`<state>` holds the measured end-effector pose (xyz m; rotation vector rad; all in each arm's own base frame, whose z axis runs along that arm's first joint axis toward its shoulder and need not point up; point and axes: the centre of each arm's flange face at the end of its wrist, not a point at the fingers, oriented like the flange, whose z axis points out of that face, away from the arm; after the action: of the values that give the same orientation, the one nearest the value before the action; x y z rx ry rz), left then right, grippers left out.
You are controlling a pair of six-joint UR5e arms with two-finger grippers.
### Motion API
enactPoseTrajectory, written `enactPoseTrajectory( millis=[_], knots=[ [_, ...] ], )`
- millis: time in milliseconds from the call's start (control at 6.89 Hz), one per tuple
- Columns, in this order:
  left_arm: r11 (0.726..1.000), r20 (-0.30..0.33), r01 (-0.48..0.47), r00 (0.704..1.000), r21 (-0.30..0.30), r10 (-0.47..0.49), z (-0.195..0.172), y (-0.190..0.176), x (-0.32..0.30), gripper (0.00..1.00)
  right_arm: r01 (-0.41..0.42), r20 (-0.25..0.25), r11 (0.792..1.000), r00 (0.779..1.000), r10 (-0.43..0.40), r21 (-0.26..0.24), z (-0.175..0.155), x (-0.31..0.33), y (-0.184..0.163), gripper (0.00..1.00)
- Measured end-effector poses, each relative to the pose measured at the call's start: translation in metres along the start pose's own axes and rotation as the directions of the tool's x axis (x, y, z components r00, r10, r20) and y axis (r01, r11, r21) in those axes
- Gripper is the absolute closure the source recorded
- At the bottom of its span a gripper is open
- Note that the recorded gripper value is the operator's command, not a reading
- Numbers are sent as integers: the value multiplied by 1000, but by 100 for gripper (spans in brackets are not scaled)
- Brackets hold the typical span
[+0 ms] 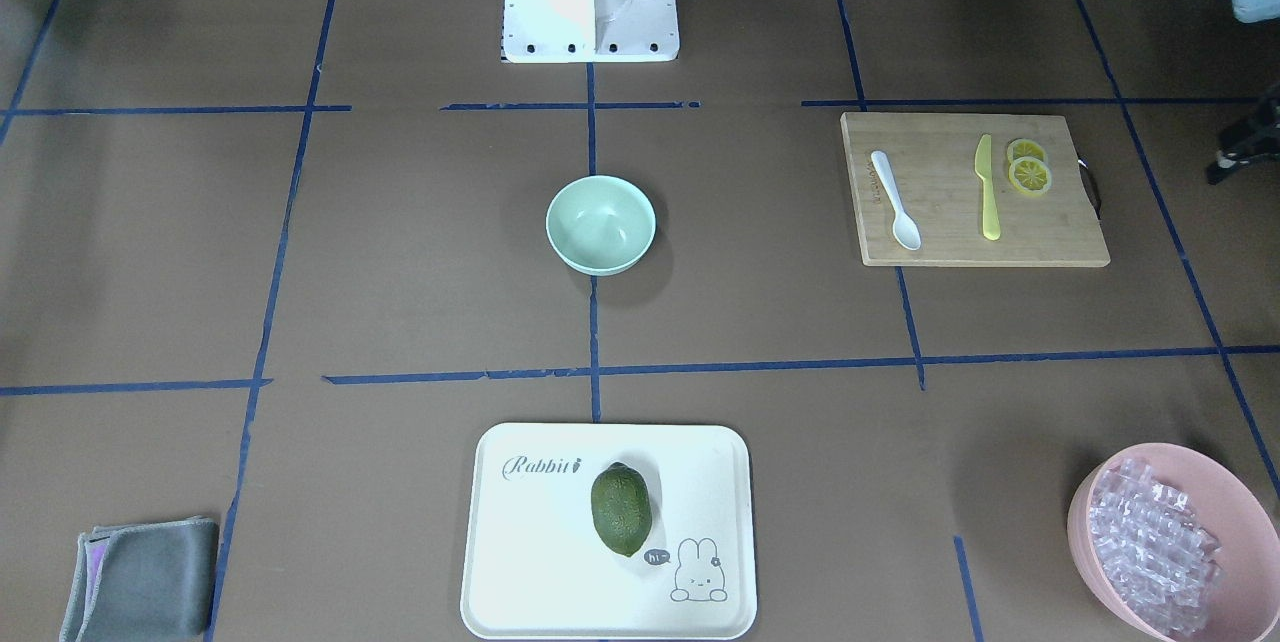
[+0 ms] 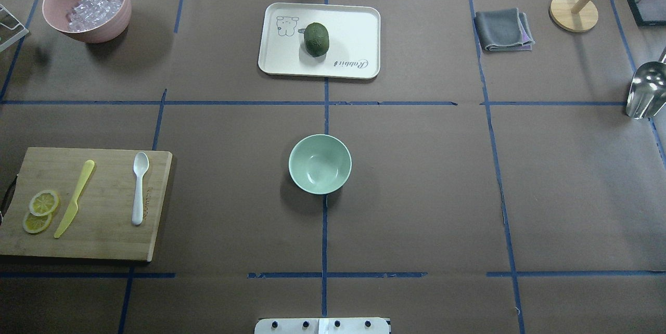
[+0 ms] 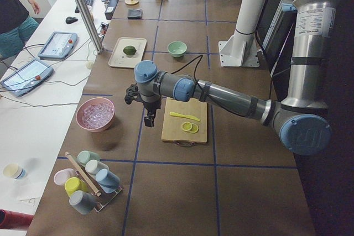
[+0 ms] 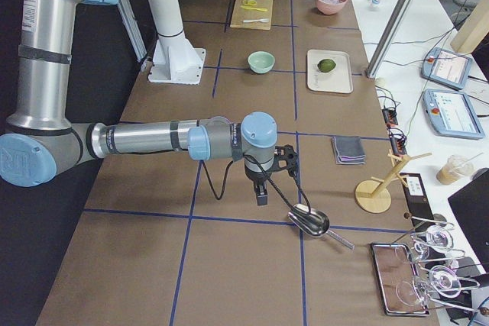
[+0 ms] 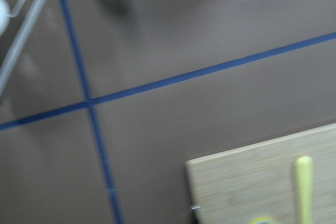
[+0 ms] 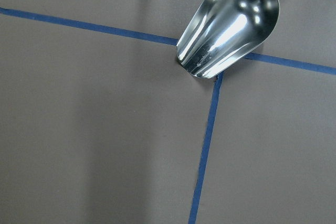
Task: Place spoon in bowl
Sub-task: 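Release the green bowl and withdraw the right arm to rest, then reach the left gripper over the white spoon on the wooden board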
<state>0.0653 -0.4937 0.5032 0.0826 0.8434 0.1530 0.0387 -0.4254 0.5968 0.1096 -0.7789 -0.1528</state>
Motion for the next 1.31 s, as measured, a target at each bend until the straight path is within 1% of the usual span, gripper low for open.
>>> enactPoseTrajectory(
  millis=[290,435,581,726,871,1016,1306],
  knots=[
    [992,-29,122,992,-28,-123,15,9,76,0,0,1,1000,1000,0,1,-1,-1,1,0],
    [986,-32,164,986,-35,-165,33,14,112,0,1,1,1000,1000,-1,2,-1,-1,1,0],
    [980,-19,199,980,-26,-200,55,20,142,0,1,2,1000,1000,-1,3,-1,-1,1,0],
    [974,7,227,974,-12,-227,79,28,168,0,1,2,1000,1000,-1,3,-1,-1,1,0],
    [972,30,234,972,-3,-234,97,31,185,0,1,2,1000,1000,-1,3,-1,-1,1,0],
    [974,40,228,973,-7,-228,113,29,197,0,1,2,1000,1000,-1,3,-1,-1,1,0],
    [978,58,203,978,-40,-201,146,26,218,0,1,2,1000,1000,-1,2,0,0,2,0]
  ],
)
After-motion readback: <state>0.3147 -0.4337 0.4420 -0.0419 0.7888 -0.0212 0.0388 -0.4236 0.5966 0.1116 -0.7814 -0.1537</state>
